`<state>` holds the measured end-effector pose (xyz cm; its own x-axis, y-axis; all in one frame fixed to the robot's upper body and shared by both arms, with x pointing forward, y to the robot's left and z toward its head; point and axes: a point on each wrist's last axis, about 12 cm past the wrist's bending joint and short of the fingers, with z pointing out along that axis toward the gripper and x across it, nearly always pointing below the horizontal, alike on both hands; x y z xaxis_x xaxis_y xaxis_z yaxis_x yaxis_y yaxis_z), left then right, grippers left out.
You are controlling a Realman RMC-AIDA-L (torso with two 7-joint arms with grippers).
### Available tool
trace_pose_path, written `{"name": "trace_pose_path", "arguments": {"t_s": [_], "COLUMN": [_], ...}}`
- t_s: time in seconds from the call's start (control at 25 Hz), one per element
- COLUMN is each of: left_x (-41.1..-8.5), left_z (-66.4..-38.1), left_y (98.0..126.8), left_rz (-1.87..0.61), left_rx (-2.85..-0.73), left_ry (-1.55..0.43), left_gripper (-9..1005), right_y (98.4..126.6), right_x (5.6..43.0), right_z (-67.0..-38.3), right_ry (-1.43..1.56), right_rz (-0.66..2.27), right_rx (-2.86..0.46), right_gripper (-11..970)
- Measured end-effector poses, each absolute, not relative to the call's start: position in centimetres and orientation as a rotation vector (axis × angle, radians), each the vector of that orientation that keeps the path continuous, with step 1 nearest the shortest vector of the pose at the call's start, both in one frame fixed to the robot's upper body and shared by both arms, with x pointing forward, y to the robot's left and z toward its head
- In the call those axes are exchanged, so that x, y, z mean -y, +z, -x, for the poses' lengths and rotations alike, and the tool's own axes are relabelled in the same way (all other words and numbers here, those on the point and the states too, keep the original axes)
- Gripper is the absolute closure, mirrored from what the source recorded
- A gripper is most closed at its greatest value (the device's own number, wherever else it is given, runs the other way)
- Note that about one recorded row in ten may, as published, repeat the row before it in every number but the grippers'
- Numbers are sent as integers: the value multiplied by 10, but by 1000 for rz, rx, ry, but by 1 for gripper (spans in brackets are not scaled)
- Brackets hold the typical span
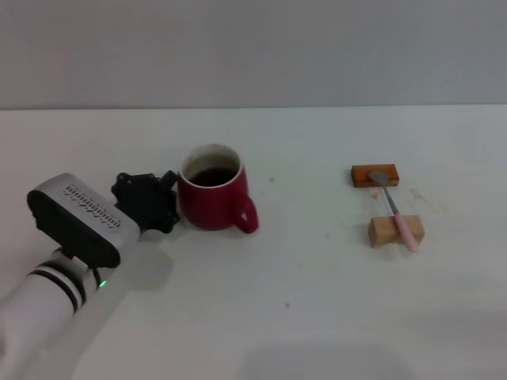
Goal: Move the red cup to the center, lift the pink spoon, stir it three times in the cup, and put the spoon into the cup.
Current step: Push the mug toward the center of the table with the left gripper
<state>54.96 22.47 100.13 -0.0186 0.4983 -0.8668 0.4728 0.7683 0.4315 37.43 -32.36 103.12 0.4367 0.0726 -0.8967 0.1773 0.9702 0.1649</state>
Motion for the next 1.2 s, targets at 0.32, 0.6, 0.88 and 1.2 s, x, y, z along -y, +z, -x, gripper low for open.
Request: {"name": "trace_pose_path", "arguments": {"t_s": [0.32, 0.6, 0.88, 1.2], "left_x": [-212, -204, -198, -233], "left_z": [-550, -547, -545, -529], "left_y": [1003, 1003, 1003, 1007], "left_rz": [-816, -843, -866, -608], "left_rx": [-1622, -1609, -1599, -1565], "left_ry": [-16, -44, -65, -16], "left_gripper": [997, 998, 998, 996], "right_y": [1033, 1033, 1033, 1030], "right_x": [321, 321, 319, 310], "right_z": [-375, -375, -374, -377], "right_ry": [-53, -49, -41, 22], "right_rz": [-249, -244, -239, -171], "right_rx": [-1108, -1105, -1110, -1141], "right_gripper": [203, 203, 203, 203]}}
